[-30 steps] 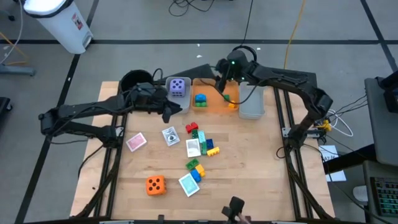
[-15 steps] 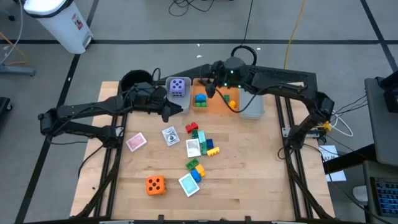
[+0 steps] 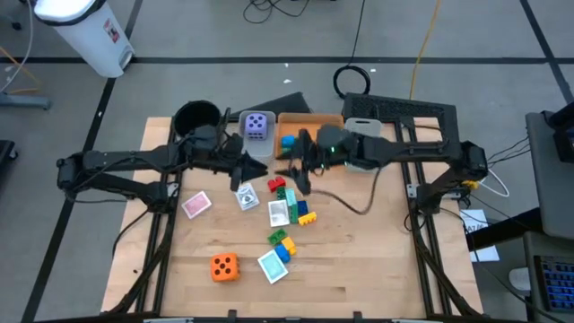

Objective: Pick & Place Toys
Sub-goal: Put the top yellow game piece into the orange bin

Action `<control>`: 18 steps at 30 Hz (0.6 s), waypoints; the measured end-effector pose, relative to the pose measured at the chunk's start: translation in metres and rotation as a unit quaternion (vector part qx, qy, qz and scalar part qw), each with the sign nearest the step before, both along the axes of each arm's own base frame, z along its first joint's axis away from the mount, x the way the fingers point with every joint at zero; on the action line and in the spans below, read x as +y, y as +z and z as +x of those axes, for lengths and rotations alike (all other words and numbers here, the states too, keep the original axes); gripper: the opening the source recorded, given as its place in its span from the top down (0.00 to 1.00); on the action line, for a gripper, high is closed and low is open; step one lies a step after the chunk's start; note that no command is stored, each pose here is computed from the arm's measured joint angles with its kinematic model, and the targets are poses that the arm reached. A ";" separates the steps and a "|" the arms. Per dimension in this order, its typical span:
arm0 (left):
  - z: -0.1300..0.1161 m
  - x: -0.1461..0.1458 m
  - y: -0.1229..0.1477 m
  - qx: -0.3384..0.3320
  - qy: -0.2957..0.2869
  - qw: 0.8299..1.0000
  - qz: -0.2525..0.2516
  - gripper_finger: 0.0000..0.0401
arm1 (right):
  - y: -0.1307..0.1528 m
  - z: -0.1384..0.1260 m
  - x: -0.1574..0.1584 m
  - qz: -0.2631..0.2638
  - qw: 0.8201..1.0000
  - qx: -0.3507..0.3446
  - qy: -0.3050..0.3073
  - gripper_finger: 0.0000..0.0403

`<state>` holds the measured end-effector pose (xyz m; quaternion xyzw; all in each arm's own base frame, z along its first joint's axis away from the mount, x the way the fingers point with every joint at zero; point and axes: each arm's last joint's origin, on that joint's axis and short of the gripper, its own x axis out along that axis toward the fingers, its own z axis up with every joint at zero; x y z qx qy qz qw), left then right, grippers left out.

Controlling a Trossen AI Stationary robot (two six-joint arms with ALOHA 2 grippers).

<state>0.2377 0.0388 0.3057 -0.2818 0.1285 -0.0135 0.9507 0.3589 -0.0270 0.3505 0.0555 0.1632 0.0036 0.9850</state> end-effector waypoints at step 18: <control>-0.002 -0.031 -0.014 0.074 -0.067 0.995 -0.003 0.66 | -0.091 -0.017 0.092 -0.119 0.934 0.332 0.061 0.51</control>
